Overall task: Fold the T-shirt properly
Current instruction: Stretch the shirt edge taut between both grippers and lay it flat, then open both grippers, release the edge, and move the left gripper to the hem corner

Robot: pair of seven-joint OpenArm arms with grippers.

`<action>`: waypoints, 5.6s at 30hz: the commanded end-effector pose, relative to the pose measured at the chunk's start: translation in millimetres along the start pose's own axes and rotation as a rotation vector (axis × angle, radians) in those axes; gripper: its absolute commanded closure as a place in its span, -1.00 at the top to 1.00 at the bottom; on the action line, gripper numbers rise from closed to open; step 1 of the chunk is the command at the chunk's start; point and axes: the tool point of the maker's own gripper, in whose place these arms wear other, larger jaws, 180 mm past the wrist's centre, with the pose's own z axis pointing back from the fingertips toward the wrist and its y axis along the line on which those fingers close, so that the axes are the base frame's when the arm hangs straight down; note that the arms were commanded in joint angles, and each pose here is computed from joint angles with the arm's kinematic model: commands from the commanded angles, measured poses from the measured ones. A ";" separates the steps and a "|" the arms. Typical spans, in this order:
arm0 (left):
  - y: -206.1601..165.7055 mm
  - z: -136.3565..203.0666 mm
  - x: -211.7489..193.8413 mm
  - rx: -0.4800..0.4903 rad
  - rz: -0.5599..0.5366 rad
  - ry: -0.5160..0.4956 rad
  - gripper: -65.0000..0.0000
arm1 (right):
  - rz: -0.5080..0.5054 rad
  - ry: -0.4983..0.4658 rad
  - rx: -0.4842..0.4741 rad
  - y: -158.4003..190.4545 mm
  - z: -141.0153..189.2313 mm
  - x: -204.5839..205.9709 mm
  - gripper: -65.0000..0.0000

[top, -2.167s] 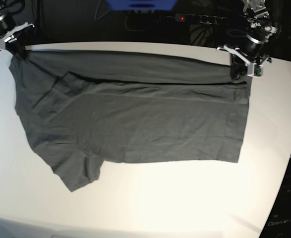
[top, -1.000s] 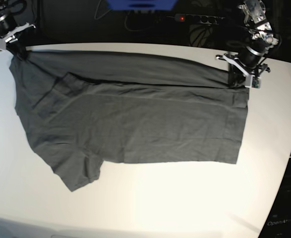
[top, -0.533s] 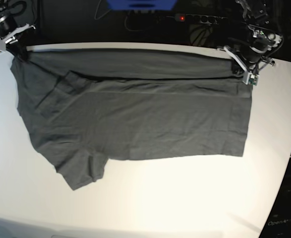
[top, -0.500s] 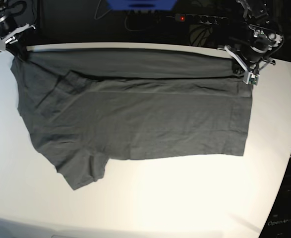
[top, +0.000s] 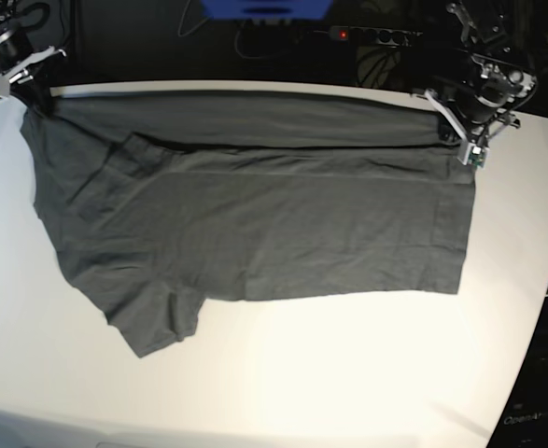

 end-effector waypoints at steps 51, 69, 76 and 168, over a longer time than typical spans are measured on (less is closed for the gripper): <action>37.3 54.1 40.1 0.297 -0.080 0.147 -0.94 | 0.087 0.360 0.042 10.3 17.7 -73.8 -0.99; 54.6 60.9 37.8 0.343 -0.028 0.145 -0.94 | 0.177 0.270 0.117 42.7 18.4 -36.4 -0.99; 55.0 60.8 36.9 0.343 -0.025 0.147 -0.94 | 0.226 0.247 0.127 48.3 28.8 -20.7 -1.00; 79.6 -87.8 219.9 -0.079 0.186 -0.261 -0.14 | 0.502 0.139 -0.250 17.3 19.2 120.7 0.36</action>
